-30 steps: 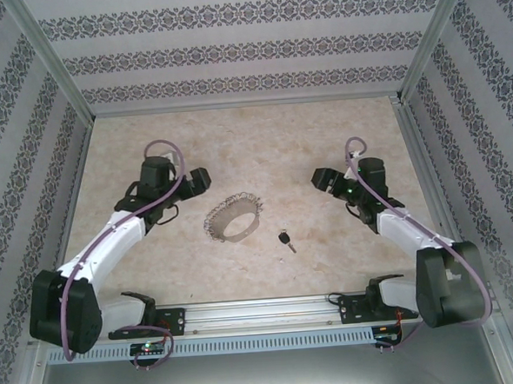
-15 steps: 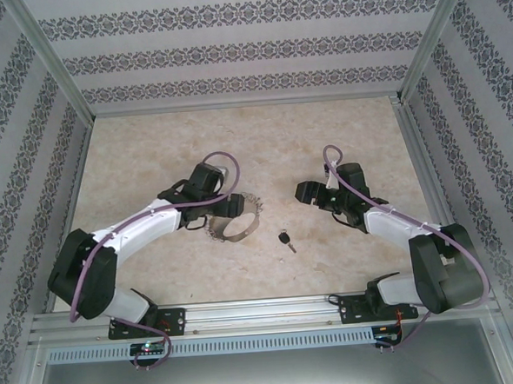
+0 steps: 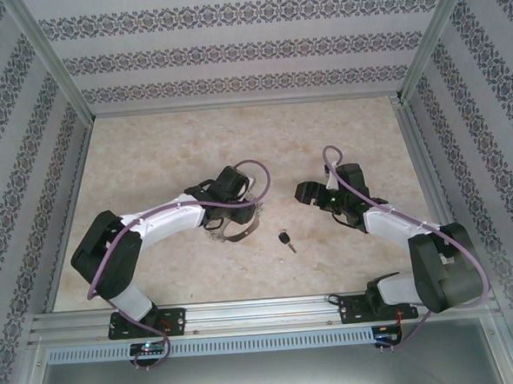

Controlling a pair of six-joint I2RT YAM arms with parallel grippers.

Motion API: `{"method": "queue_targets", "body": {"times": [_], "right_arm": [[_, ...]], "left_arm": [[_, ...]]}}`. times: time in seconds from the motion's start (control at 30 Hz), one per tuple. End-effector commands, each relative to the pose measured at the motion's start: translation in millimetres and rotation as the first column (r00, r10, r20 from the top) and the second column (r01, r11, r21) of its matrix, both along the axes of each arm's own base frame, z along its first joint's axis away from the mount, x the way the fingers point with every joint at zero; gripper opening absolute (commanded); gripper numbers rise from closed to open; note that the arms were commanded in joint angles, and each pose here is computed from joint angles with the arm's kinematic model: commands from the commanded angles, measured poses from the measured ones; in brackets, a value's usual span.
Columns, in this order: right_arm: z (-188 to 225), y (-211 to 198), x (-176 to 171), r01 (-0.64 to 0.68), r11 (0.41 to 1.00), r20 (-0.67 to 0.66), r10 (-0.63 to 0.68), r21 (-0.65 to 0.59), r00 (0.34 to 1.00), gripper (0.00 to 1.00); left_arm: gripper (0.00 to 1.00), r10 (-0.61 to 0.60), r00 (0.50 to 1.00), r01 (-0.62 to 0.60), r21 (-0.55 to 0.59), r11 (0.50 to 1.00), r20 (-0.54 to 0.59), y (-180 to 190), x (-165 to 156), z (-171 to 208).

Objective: Put the keys on the keyring

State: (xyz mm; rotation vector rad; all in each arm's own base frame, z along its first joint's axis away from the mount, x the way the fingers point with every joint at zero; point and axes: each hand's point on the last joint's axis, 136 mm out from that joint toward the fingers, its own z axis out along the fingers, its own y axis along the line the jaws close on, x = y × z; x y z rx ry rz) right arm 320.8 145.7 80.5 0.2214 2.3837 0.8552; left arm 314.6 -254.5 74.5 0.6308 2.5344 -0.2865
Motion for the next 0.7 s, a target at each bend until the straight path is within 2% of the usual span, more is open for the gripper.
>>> {"method": "queue_targets", "body": {"times": [0.0,0.2,0.3,0.4,0.67], "right_arm": [[5,2,6,0.014,1.0,0.005,-0.014,0.001,1.0,0.85],[7,-3,7,0.021,1.0,0.012,-0.021,-0.012,1.0,0.89],[7,-6,7,0.031,0.999,0.016,-0.03,-0.019,0.999,0.97],[7,-12,8,0.04,0.999,0.025,-0.039,-0.033,0.999,0.98],[-2,-58,12,0.211,0.958,0.021,-0.211,-0.196,0.977,0.98]], "left_arm": [[0.42,-0.062,0.998,0.062,0.022,0.998,-0.01,-9,-4,-2],[0.41,-0.106,0.994,0.106,-0.017,0.994,0.011,-20,-3,-4],[0.41,-0.115,0.993,0.116,-0.022,0.993,0.026,-23,1,-5],[0.41,-0.117,0.993,0.117,-0.023,0.993,0.027,-25,3,-9],[0.4,-0.079,0.996,0.079,-0.017,0.997,0.042,-24,10,-14]]}}
